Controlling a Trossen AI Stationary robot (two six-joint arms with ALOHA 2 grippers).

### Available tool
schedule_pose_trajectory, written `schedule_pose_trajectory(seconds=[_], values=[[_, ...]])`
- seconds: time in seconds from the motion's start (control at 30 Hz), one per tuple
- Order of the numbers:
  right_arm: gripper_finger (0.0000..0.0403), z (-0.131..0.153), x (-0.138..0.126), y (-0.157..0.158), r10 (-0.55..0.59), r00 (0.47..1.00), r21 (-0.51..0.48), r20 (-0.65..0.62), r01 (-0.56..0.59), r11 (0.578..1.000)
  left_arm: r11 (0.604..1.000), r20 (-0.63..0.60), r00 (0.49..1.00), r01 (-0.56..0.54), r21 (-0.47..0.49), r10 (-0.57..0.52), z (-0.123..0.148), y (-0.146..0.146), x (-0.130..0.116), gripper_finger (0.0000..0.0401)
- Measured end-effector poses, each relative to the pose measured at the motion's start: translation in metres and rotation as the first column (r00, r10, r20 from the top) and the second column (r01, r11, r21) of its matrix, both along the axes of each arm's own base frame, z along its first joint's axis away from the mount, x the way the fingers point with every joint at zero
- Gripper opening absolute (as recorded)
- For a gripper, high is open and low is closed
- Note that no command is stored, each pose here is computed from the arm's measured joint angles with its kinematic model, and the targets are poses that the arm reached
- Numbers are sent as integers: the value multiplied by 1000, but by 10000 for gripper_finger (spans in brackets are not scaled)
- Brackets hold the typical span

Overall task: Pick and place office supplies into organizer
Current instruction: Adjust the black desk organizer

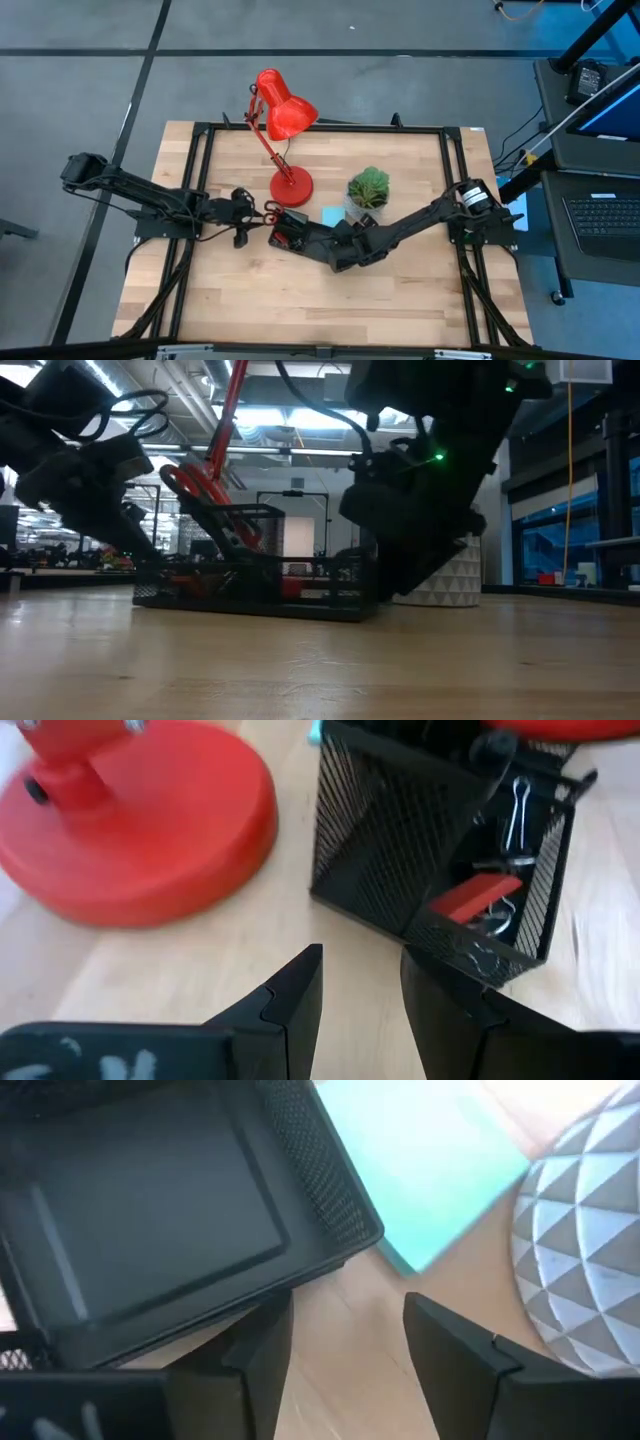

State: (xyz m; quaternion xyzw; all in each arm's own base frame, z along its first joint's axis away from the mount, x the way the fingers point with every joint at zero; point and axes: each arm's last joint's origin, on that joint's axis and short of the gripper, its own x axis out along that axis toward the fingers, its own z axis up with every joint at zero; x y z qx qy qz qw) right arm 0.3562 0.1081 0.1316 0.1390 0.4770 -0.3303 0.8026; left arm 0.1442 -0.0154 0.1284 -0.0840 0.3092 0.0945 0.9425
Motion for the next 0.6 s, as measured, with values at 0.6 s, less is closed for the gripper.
schedule_pose_trajectory(seconds=[0.6], values=[[194,9,36,-39,117,978,-55,174,-109,993,986,-292,946,107,-127,-140,8,-18,-13,129]])
